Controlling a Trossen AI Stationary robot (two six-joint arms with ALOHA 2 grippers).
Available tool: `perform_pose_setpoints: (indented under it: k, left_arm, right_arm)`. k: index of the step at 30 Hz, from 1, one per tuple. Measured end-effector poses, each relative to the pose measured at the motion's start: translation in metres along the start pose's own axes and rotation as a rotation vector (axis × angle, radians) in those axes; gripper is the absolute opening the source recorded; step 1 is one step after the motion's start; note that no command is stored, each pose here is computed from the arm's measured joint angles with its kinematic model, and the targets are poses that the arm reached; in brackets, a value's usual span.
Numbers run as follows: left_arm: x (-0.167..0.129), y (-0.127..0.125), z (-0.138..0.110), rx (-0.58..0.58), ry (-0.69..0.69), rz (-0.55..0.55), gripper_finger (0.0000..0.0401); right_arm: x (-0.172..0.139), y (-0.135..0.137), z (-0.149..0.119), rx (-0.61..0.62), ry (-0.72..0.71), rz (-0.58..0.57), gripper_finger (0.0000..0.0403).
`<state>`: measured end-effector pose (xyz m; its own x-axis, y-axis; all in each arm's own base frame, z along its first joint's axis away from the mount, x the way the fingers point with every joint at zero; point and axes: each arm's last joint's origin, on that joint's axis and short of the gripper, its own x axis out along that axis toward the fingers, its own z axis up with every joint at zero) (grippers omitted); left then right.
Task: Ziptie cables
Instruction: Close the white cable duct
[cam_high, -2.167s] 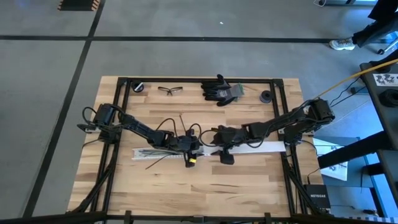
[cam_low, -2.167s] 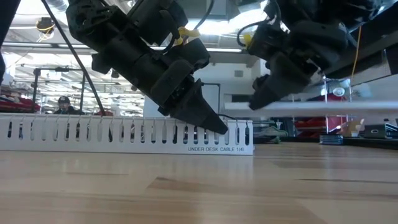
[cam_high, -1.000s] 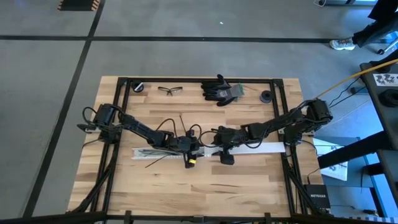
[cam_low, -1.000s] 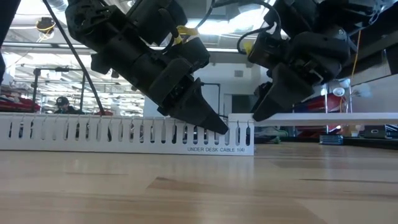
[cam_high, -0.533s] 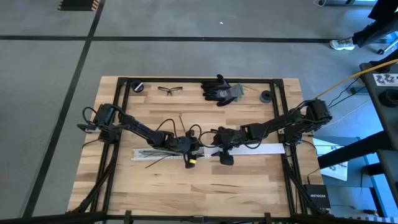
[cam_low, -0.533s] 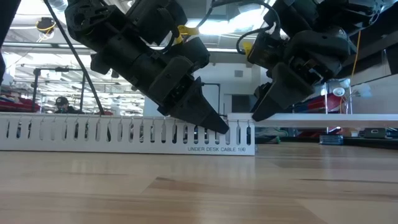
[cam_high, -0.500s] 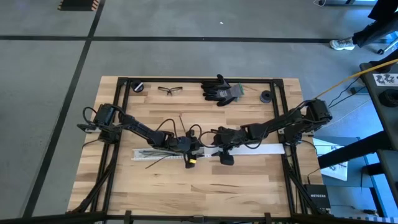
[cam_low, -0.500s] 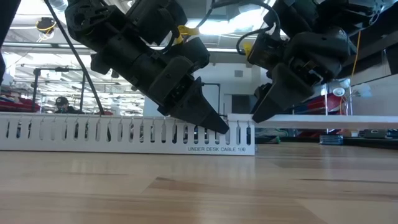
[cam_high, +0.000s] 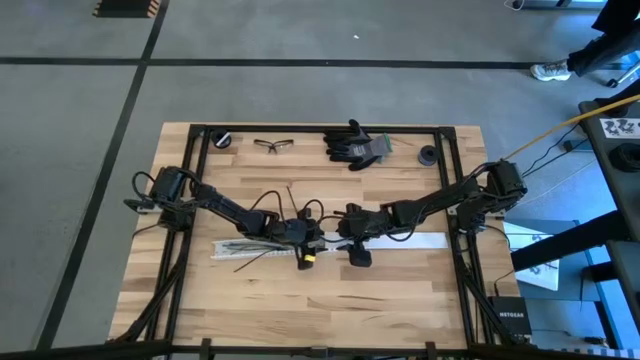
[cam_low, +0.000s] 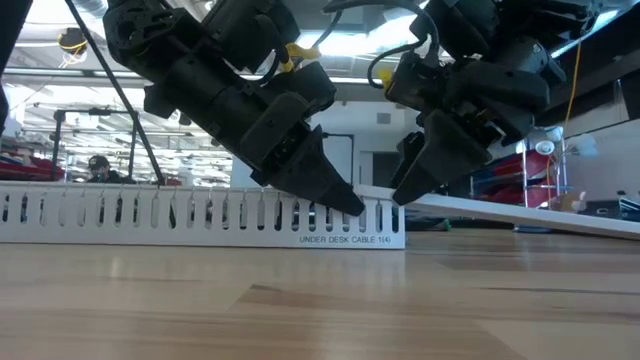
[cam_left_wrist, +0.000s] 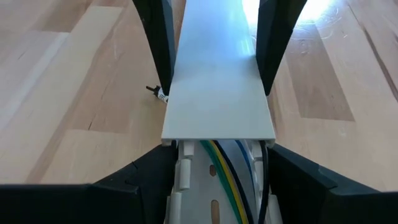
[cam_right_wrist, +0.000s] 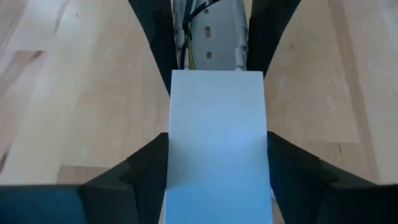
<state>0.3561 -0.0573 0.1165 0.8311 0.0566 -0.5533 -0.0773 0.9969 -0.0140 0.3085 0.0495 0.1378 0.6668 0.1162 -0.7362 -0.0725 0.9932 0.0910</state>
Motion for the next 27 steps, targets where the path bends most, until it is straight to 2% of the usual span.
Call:
perform_pose_setpoints:
  k: [16,22,27]
  left_arm:
    - [0.0,0.001,-0.003,-0.013,0.029,0.0,0.0211]
    - [0.0,0.0,-0.002,0.012,0.037,-0.018,0.0256]
    - [-0.013,0.001,0.01,0.03,0.026,-0.019,0.0279]
  right_arm:
    - [0.013,0.003,0.008,-0.051,0.037,-0.001,0.0214]
    - [0.014,0.003,0.012,-0.063,0.004,0.012,0.0214]
    - [0.014,0.003,0.011,-0.063,0.016,0.012,0.0214]
